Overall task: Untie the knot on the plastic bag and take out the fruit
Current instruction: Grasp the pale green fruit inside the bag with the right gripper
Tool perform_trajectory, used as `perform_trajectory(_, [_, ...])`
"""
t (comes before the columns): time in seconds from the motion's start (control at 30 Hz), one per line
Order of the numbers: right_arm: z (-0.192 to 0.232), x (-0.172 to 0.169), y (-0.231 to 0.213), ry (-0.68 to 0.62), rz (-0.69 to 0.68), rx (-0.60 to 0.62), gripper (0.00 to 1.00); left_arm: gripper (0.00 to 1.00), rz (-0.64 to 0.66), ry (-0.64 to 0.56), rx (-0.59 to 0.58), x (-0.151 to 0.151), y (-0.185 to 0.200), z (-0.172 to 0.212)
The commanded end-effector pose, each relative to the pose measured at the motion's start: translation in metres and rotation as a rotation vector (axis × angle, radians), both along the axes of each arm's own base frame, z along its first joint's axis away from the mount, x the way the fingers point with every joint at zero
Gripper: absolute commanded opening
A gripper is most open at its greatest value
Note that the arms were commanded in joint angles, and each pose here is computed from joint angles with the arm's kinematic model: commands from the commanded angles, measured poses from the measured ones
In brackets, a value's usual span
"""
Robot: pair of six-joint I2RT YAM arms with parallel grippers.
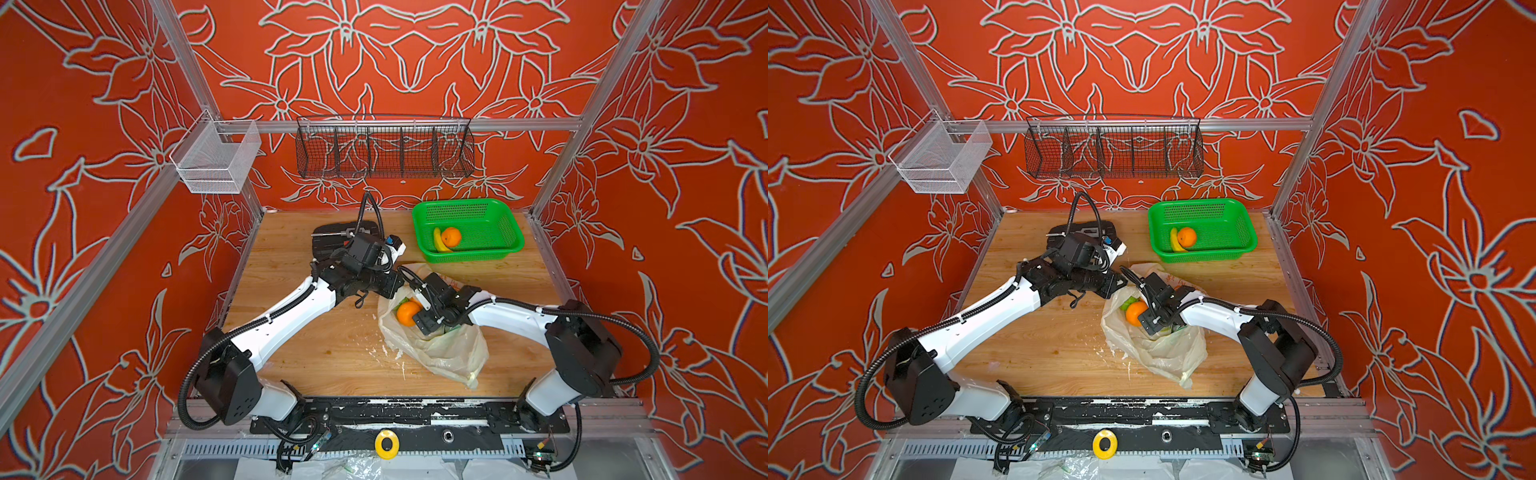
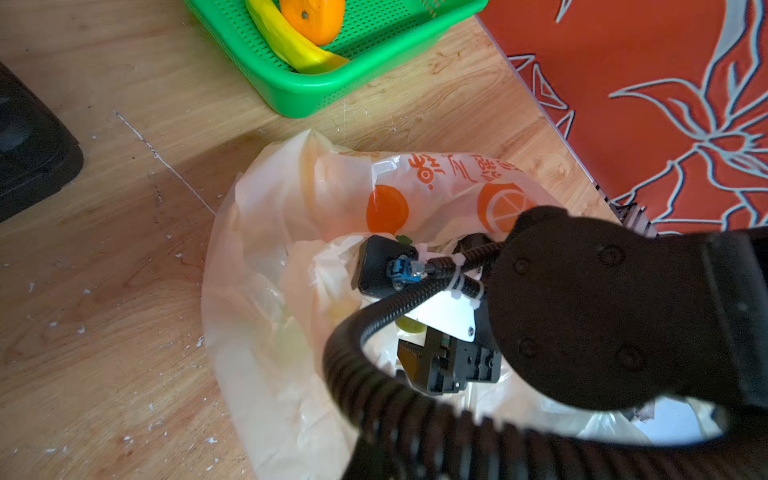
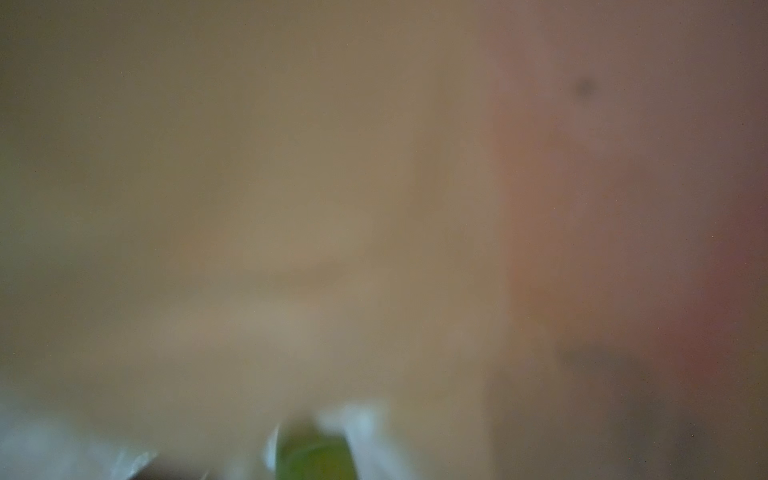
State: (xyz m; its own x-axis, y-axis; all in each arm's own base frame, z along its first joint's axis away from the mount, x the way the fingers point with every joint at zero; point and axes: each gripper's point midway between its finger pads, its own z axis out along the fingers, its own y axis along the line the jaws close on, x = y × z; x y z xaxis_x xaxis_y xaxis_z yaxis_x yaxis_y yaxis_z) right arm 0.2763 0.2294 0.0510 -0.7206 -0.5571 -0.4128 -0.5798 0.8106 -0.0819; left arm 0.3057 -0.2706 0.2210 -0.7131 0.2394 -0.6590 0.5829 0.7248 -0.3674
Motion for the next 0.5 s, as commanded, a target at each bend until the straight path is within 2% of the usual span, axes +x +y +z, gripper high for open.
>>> perform_trajectory(0.0, [-0.002,-0.001,-0.003,0.007,0.013,-0.011,0.84,0.0,-0.003,-0.03,-0.012,-0.003,0.004,0.01])
perform_trajectory(0.4, [0.027,-0.006,-0.003,-0.029,0.009,0.048,0.58,0.0,-0.005,-0.026,-0.021,-0.004,0.003,0.012])
perform_trajectory(0.47, [0.034,-0.008,-0.002,-0.035,0.006,0.08,0.55,0.06,0.001,-0.024,-0.026,-0.004,0.003,0.012])
